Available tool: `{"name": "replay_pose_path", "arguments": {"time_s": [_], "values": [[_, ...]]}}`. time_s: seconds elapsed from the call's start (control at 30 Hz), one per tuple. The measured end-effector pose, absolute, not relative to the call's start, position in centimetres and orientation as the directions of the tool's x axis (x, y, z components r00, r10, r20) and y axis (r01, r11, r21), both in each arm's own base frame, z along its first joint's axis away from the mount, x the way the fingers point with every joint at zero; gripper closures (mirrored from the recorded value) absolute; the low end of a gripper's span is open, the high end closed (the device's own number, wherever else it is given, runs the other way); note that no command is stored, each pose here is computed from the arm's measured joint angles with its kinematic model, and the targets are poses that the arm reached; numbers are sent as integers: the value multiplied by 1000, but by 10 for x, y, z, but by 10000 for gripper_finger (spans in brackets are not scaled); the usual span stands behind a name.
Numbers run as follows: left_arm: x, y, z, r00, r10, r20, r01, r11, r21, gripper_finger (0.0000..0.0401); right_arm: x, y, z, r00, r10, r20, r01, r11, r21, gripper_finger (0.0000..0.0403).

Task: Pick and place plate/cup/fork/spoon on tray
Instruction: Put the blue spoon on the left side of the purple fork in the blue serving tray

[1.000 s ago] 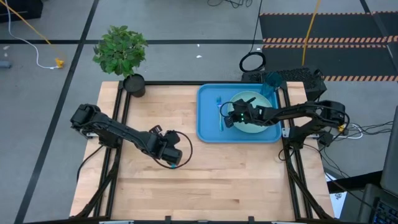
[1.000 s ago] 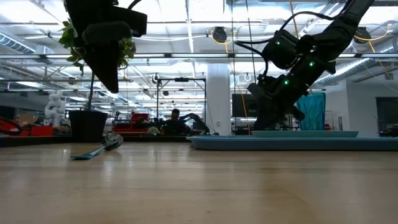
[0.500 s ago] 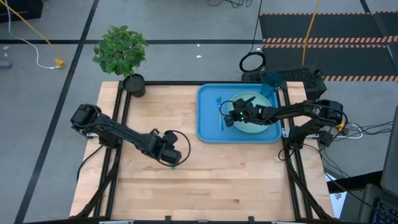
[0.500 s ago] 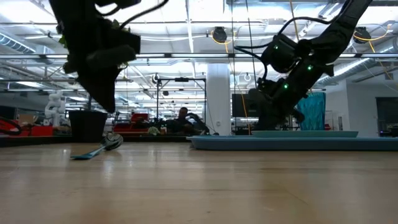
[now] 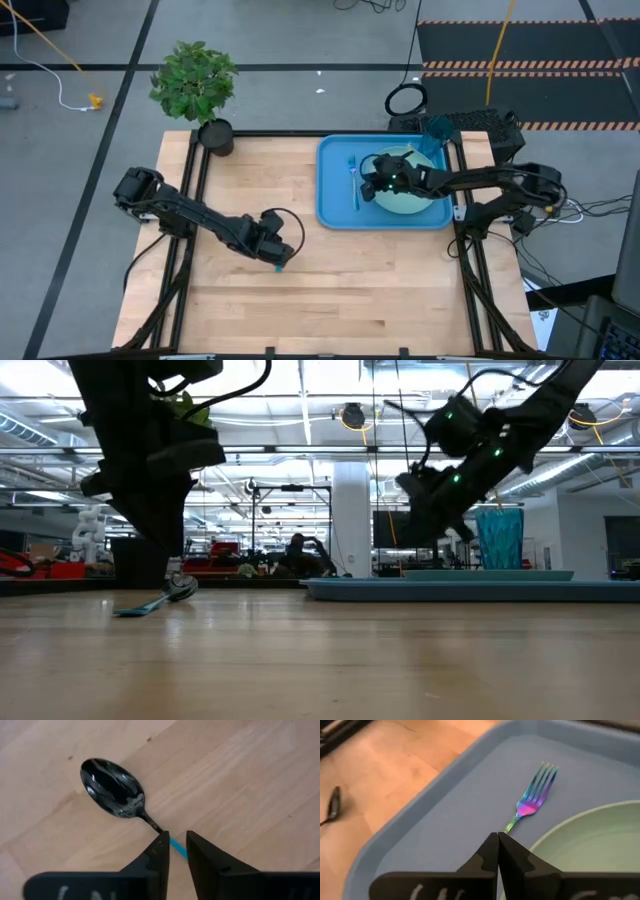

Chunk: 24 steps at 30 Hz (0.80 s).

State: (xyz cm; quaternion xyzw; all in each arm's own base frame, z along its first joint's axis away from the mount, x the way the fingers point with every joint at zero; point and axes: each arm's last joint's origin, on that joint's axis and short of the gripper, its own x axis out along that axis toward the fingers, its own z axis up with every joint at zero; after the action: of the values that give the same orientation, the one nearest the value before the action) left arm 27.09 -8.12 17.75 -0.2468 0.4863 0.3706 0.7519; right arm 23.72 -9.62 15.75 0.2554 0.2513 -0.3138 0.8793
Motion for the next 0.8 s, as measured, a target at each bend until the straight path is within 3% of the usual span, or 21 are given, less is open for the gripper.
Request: {"name": "replay_pose_path", "arguments": {"time_s": [0.33,0.6,0.8], "values": [[278,-82,165,248,329,-911,-900,427,-90,269,209,-78,206,744,-423,-517,612,743,272,403],[281,-80,145,160,339,-927,-962,266,-69,277,186,-67,220,734,-411,-540,588,783,204,403],[283,-80,134,126,340,-932,-977,206,-57,287,171,-62,227,726,-408,-553,583,792,182,403]]}}
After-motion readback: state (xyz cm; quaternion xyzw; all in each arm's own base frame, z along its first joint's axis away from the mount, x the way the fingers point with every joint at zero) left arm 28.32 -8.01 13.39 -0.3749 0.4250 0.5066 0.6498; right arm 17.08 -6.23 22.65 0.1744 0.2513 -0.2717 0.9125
